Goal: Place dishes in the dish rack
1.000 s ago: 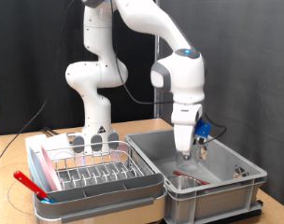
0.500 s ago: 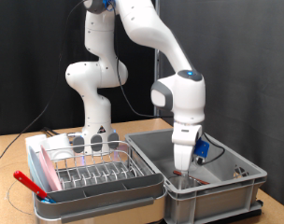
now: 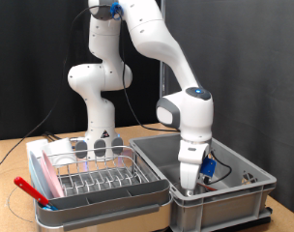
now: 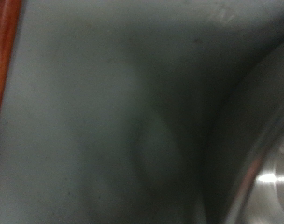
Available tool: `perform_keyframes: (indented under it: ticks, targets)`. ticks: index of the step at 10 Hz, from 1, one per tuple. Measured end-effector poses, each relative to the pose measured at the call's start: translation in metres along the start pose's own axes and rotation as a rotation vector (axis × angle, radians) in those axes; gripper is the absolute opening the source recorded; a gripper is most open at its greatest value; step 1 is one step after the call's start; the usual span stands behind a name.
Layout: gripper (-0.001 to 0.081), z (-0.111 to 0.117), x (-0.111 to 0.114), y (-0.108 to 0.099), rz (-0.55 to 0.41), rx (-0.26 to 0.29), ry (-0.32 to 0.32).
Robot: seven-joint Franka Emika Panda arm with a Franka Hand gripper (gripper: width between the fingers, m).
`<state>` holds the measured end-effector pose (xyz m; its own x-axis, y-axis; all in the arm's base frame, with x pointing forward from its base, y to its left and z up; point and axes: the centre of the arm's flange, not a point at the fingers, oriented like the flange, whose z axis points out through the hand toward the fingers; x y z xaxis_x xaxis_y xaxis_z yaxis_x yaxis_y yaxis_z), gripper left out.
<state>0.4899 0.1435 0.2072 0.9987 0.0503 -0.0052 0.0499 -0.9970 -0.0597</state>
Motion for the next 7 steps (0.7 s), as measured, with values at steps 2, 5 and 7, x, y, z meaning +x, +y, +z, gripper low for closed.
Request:
perform_keyframes:
  ticks: [2, 5, 7]
  targets:
    - [0.0808, 0.0062, 0.001, -0.0004, 0.009, 0.008, 0.012]
    - [0.0649, 0.0074, 0.0012, -0.0004, 0.014, 0.01, 0.015]
    - [0.0464, 0.0074, 0.0014, 0.0001, 0.019, 0.011, 0.015]
